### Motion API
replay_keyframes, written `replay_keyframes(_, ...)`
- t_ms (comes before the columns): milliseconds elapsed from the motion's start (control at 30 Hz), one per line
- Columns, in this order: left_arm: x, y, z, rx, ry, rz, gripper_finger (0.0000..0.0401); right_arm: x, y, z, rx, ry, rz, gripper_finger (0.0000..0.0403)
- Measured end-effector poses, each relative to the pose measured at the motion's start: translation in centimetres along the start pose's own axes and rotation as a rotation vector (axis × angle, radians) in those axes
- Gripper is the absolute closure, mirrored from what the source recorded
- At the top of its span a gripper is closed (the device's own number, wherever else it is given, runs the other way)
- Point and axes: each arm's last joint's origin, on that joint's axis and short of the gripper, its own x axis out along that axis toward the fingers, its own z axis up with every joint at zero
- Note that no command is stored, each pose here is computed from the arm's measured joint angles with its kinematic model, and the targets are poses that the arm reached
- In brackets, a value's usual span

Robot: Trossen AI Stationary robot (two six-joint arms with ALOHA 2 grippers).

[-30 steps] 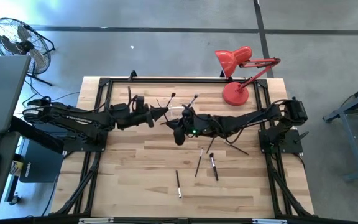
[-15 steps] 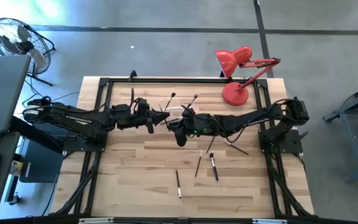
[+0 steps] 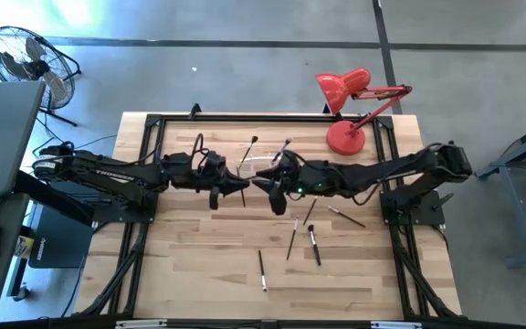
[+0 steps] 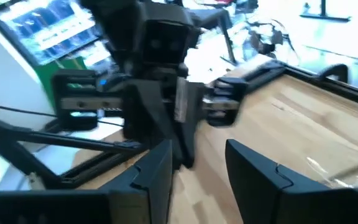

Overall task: Put items in baskets/containers
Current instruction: Put the black eyeshadow brush into the transparent organizer

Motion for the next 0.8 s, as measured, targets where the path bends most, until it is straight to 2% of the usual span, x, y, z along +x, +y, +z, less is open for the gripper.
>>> replay_keyframes(167, 0.3, -0.4, 0.5, 0.012, 0.033, -0.010, 0.0393, 1.2, 0.2, -0.7, -0.026, -0.038, 0.052, 0.0262)
replay_keyframes(400, 1.1, -0.8, 1.3, 0.094, 0.116, 0.014, 0.0393, 2.0, 0.1, -1.3, -0.060, -0.059, 0.041, 0.0249)
replay_keyframes(567, 1.2, -1.0, 1.6, 0.141, 0.106, 0.008, 0.0393, 1.9, 0.2, -0.9, -0.146, -0.100, 0.040, 0.0246)
replay_keyframes(800, 1.2, -1.0, 1.7, 0.168, 0.095, 0.026, 0.0393, 2.1, -0.4, -0.7, -0.151, -0.098, 0.026, 0.0253)
